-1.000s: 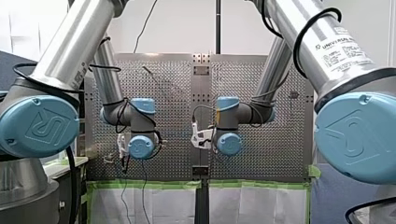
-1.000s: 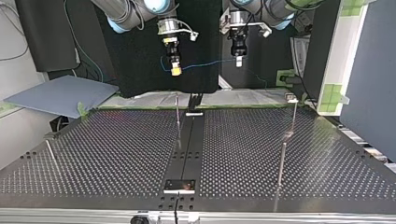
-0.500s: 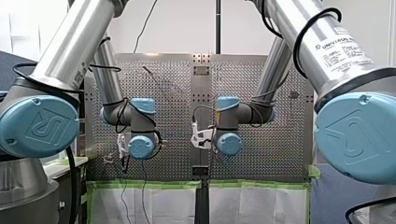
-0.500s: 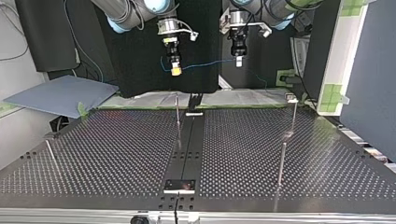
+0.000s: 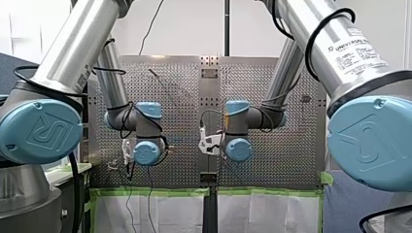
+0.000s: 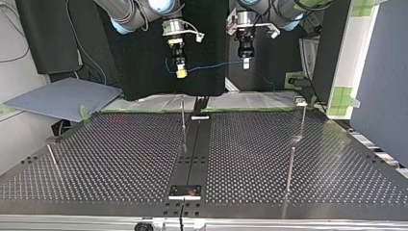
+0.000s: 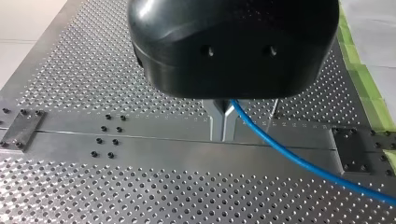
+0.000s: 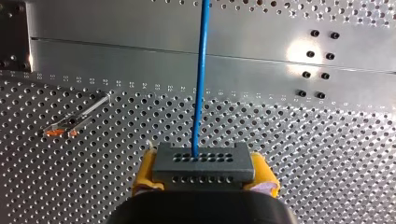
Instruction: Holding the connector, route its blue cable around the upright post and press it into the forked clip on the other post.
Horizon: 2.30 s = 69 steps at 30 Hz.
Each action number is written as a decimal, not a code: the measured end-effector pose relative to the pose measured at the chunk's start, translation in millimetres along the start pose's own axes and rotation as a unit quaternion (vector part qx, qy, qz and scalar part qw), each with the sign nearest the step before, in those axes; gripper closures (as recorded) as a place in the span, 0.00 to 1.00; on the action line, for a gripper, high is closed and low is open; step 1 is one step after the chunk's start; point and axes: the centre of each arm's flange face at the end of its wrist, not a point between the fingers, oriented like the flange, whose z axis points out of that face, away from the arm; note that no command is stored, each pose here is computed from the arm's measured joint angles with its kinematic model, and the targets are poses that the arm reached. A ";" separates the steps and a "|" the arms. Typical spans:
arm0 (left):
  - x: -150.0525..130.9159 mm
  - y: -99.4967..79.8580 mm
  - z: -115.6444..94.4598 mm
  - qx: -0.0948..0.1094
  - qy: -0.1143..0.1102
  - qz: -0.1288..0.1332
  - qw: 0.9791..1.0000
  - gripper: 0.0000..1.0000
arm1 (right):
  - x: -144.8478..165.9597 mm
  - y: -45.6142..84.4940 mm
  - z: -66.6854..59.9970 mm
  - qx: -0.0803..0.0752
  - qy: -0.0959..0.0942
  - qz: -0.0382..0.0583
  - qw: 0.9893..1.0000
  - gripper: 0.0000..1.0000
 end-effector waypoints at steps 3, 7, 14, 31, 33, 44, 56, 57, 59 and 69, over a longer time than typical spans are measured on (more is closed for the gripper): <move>-0.2 0.0 0.0 0.000 0.000 0.000 1.000 1.00 | 0.0 0.0 0.0 0.000 0.000 0.000 1.000 0.98; -0.5 0.0 0.1 -0.001 -0.001 -0.001 1.000 1.00 | 0.2 -0.1 0.3 0.000 0.000 0.000 1.000 0.98; -0.6 0.1 0.1 -0.001 -0.001 -0.001 1.000 1.00 | 0.5 -0.2 0.6 0.000 0.001 0.000 1.000 0.98; -2.7 -0.1 -4.6 -0.001 -0.003 -0.007 1.000 1.00 | 0.2 -2.0 0.1 0.000 -0.001 0.002 1.000 0.98; -5.4 -0.9 -9.9 -0.001 -0.005 -0.011 1.000 1.00 | -0.7 -7.2 -3.3 0.003 -0.006 0.007 1.000 0.98; -7.8 -15.2 -37.9 0.005 -0.007 -0.017 1.000 1.00 | -6.2 -33.9 -27.7 0.033 -0.047 0.035 0.998 0.98; -7.5 -17.7 -41.1 0.009 -0.006 -0.016 1.000 1.00 | -7.5 -34.4 -29.7 0.034 -0.052 0.036 0.997 0.98; -8.2 -17.9 -39.2 0.009 -0.006 -0.015 1.000 1.00 | -8.5 -34.4 -31.1 0.033 -0.055 0.036 0.997 0.98; -11.0 -19.4 -35.1 0.010 -0.008 -0.016 1.000 1.00 | -9.5 -33.5 -35.9 0.030 -0.061 0.039 0.997 0.98; -39.6 -18.8 -23.3 -0.001 -0.015 -0.002 1.000 1.00 | 21.6 -17.2 -38.6 -0.017 -0.066 0.074 0.995 0.98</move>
